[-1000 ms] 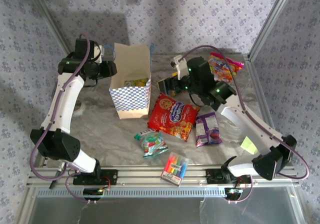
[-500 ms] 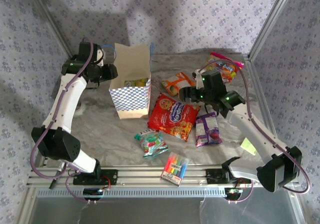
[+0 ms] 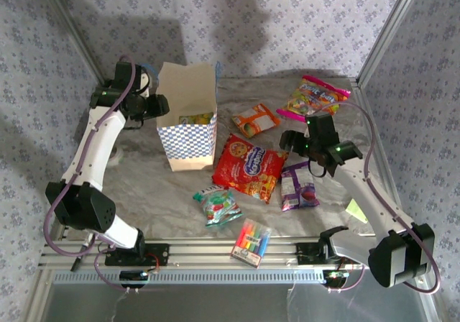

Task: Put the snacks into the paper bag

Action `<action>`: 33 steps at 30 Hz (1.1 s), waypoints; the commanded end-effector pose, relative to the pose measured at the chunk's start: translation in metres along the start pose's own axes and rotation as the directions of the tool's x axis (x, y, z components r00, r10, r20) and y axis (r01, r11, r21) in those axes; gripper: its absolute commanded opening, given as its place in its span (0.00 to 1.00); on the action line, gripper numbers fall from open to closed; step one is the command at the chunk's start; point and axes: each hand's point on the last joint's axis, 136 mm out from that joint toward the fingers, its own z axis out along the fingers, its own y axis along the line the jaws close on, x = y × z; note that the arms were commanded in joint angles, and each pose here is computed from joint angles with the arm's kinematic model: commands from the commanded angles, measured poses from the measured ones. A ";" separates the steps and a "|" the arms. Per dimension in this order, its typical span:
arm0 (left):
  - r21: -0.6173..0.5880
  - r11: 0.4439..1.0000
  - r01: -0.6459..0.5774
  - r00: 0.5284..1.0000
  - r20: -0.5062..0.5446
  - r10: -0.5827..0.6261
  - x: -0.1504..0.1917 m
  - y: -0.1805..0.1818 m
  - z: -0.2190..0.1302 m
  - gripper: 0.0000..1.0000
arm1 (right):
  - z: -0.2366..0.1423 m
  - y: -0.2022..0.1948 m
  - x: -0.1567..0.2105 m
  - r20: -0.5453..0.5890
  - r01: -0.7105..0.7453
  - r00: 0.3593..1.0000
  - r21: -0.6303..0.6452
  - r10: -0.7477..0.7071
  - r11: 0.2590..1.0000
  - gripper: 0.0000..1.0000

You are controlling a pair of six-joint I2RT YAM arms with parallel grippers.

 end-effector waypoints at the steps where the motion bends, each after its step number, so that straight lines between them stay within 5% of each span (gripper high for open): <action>1: 0.011 1.000 -0.009 1.000 0.026 0.008 -0.005 -0.005 -0.009 0.56 | -0.002 -0.026 0.019 -0.051 -0.073 0.996 0.101 0.078 0.992 0.82; 12: 0.013 1.000 -0.020 0.999 0.028 0.019 -0.006 -0.006 -0.010 0.55 | 0.006 -0.091 0.076 -0.160 -0.314 0.915 0.297 0.371 0.902 0.83; 25: 0.008 1.000 -0.017 0.999 0.030 0.017 -0.007 -0.004 -0.007 0.55 | 0.028 -0.114 0.116 -0.223 -0.352 0.868 0.354 0.444 0.866 0.83; 33: 0.003 1.000 -0.015 1.000 0.019 0.015 -0.004 -0.003 -0.004 0.55 | 0.043 -0.104 0.131 -0.275 -0.360 0.859 0.278 0.432 0.891 0.82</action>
